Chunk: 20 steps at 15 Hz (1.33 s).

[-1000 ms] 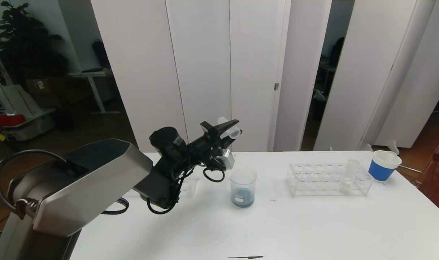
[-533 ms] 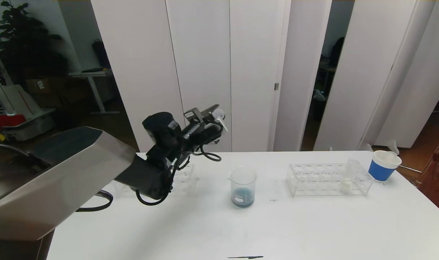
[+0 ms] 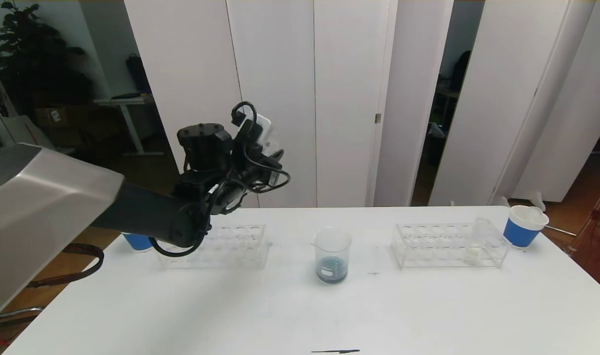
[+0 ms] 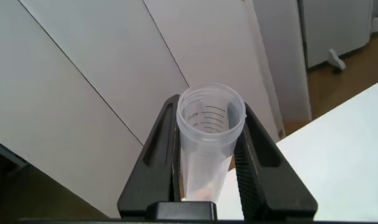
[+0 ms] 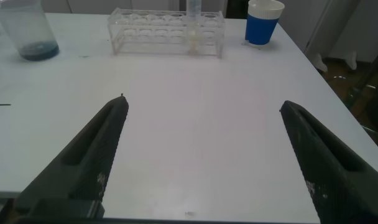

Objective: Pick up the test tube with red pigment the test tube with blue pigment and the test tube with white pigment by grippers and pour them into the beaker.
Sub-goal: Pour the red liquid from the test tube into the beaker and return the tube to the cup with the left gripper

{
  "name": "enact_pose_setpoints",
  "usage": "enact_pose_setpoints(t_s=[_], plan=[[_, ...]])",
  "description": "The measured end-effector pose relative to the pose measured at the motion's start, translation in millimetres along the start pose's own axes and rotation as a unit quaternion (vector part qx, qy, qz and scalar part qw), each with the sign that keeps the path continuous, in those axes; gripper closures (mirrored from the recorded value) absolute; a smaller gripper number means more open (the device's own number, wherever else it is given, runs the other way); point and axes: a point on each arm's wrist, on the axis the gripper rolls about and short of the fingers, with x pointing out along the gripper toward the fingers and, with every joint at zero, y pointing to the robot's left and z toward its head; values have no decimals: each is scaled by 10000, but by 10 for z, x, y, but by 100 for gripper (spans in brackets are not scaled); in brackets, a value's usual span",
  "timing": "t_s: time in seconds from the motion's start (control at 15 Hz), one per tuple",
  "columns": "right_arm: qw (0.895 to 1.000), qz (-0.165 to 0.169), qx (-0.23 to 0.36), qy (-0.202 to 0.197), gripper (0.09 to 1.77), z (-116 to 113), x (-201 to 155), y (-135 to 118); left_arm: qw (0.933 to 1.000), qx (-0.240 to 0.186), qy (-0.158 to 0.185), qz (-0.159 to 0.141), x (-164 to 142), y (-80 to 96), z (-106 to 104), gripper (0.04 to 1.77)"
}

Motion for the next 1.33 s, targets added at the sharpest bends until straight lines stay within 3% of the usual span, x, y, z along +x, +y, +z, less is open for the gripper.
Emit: enact_pose_setpoints(t_s=[0.27, 0.4, 0.87, 1.13, 1.33], plan=[[10000, 0, -2, -2, 11, 0, 0, 0, 9908, -1179, 664, 30, -104, 160, -34, 123], [10000, 2, 0, -2, 11, 0, 0, 0, 9844, -1491, 928, 97, -145, 198, -99, 123], [10000, 0, 0, 0, 11, 0, 0, 0, 9811, -1491, 982, 743, -268, 378, -246, 123], [10000, 0, -2, 0, 11, 0, 0, 0, 9791, -1412, 579, 1347, -466, 731, -320, 123], [10000, 0, 0, -2, 11, 0, 0, 0, 9708, -1335, 431, 1948, -633, 1130, -409, 123]])
